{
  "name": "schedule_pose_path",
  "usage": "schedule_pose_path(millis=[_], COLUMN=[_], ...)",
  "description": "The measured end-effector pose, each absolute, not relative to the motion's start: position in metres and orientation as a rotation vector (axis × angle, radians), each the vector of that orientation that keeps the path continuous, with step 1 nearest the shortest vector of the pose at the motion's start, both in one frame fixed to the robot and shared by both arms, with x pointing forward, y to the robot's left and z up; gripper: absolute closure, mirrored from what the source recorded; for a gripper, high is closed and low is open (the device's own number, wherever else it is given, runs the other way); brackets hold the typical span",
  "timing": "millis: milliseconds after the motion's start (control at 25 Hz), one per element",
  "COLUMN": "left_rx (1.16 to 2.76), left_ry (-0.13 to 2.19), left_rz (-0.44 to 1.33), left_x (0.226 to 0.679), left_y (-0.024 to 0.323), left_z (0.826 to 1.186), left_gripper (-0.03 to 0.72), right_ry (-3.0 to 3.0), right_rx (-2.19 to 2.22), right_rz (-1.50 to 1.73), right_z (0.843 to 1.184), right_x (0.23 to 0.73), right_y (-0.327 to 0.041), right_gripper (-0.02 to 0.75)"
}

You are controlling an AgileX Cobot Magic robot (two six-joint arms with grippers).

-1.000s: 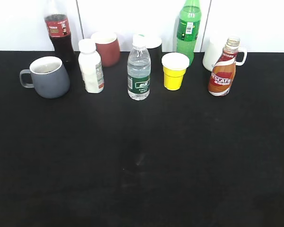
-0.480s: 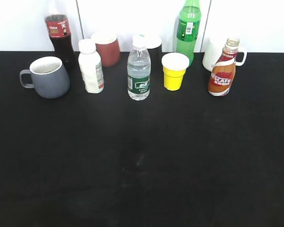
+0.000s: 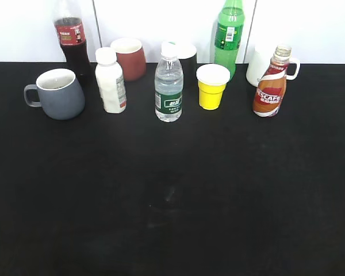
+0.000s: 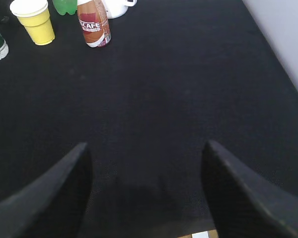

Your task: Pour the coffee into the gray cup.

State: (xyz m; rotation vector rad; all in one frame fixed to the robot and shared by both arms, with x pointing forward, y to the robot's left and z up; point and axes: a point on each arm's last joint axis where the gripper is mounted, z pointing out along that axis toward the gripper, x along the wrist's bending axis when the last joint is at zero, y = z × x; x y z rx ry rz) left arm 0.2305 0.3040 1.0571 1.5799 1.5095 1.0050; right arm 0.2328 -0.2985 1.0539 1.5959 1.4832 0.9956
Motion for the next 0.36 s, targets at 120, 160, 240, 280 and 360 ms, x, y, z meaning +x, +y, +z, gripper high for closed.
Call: schedule_pose_path(millis=[120, 160, 240, 280, 360], left_rx=[1.580, 1.580, 1.580, 1.580, 1.580], left_ry=[1.509, 1.509, 1.509, 1.509, 1.509], left_rz=[1.005, 1.005, 1.005, 1.005, 1.005], left_x=[0.2305, 0.2305, 0.2305, 0.2305, 0.2305], left_y=[0.3040, 0.3040, 0.3040, 0.3040, 0.3040], left_z=[1.0571, 1.0571, 1.0571, 1.0571, 1.0571], left_gripper=[0.302, 0.314, 0.343, 0.355, 0.375], right_ry=[1.483, 1.483, 1.483, 1.483, 1.483], right_rx=[1.596, 1.596, 1.596, 1.596, 1.596], right_rz=[0.996, 0.996, 0.996, 0.996, 0.996], right_z=[1.0539, 1.0539, 1.0539, 1.0539, 1.0539], right_x=[0.2328, 0.2328, 0.2328, 0.2328, 0.2328], right_y=[-0.2985, -0.2985, -0.2985, -0.2985, -0.2985], right_gripper=[0.222, 0.222, 0.222, 0.222, 0.222])
